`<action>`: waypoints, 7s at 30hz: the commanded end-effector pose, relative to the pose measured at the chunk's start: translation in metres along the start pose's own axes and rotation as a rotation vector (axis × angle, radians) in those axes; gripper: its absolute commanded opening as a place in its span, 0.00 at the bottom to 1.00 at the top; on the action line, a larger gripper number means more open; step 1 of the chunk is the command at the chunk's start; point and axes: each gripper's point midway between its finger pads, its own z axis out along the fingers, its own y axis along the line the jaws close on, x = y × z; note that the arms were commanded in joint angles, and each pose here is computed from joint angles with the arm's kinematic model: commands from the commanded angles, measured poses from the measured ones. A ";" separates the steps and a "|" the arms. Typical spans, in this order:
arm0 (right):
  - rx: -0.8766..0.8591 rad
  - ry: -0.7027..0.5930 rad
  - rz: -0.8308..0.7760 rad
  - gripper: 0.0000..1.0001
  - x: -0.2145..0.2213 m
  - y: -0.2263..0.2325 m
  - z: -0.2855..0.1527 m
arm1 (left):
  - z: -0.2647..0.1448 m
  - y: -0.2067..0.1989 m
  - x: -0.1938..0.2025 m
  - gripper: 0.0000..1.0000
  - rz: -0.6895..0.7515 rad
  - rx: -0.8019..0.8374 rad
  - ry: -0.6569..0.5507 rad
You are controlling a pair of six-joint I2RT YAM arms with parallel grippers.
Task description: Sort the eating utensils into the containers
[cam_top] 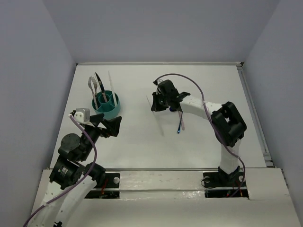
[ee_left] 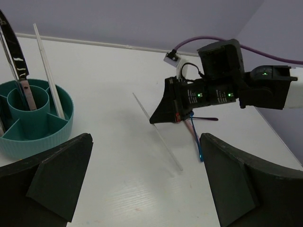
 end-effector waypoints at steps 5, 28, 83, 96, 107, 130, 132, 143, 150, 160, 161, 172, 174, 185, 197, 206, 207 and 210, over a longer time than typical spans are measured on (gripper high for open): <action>-0.336 -0.449 -0.026 0.00 -0.121 0.089 -0.071 | -0.002 -0.011 -0.026 0.99 0.002 0.041 -0.084; -0.595 -0.861 -0.006 0.00 -0.247 0.201 -0.059 | -0.003 -0.012 -0.028 0.99 0.003 0.047 -0.089; -0.085 -0.614 -0.064 0.38 -0.120 0.087 -0.055 | -0.006 -0.008 -0.031 0.99 0.005 0.036 -0.111; 0.441 -0.407 0.249 0.36 -0.031 -0.129 -0.110 | -0.004 -0.010 -0.030 0.99 0.010 0.042 -0.102; 0.492 -0.306 0.300 0.37 -0.013 -0.157 -0.081 | -0.006 -0.011 -0.030 0.99 0.007 0.046 -0.104; 0.514 -0.251 0.333 0.18 0.006 -0.172 -0.054 | -0.005 -0.010 -0.029 0.99 0.007 0.041 -0.098; 0.519 -0.253 0.331 0.14 0.006 -0.172 -0.055 | -0.005 -0.010 -0.029 0.99 0.007 0.042 -0.101; 0.516 -0.260 0.334 0.00 0.003 -0.174 -0.059 | -0.005 -0.010 -0.029 0.99 0.004 0.043 -0.100; 0.455 -0.382 0.288 0.00 -0.030 -0.153 -0.101 | -0.005 -0.010 -0.028 0.99 0.006 0.044 -0.098; 0.154 -0.597 0.186 0.00 -0.092 -0.075 -0.132 | -0.003 -0.010 -0.029 0.99 0.001 0.040 -0.095; 0.113 -0.640 0.170 0.00 -0.105 -0.062 -0.134 | -0.003 -0.008 -0.029 0.99 0.002 0.029 -0.099; -0.198 -0.922 0.015 0.00 -0.190 0.098 -0.112 | -0.001 -0.006 -0.030 0.99 0.001 0.019 -0.095; -0.247 -0.976 0.003 0.00 -0.203 0.122 -0.107 | -0.001 -0.006 -0.030 0.99 0.001 0.019 -0.095; -0.378 -1.160 -0.102 0.00 -0.228 0.211 -0.073 | -0.001 -0.006 -0.030 0.99 0.004 0.017 -0.095; -0.432 -1.221 -0.135 0.00 -0.227 0.251 -0.043 | -0.001 -0.003 -0.031 0.99 0.007 0.002 -0.098; -0.415 -1.174 -0.132 0.00 -0.207 0.245 -0.004 | -0.002 -0.004 -0.031 0.99 0.007 0.005 -0.100; -0.417 -1.170 -0.133 0.00 -0.206 0.245 -0.003 | -0.001 -0.004 -0.031 0.99 0.007 0.005 -0.098; -0.432 -1.161 -0.140 0.00 -0.200 0.245 0.000 | -0.001 -0.003 -0.030 0.99 0.009 0.004 -0.095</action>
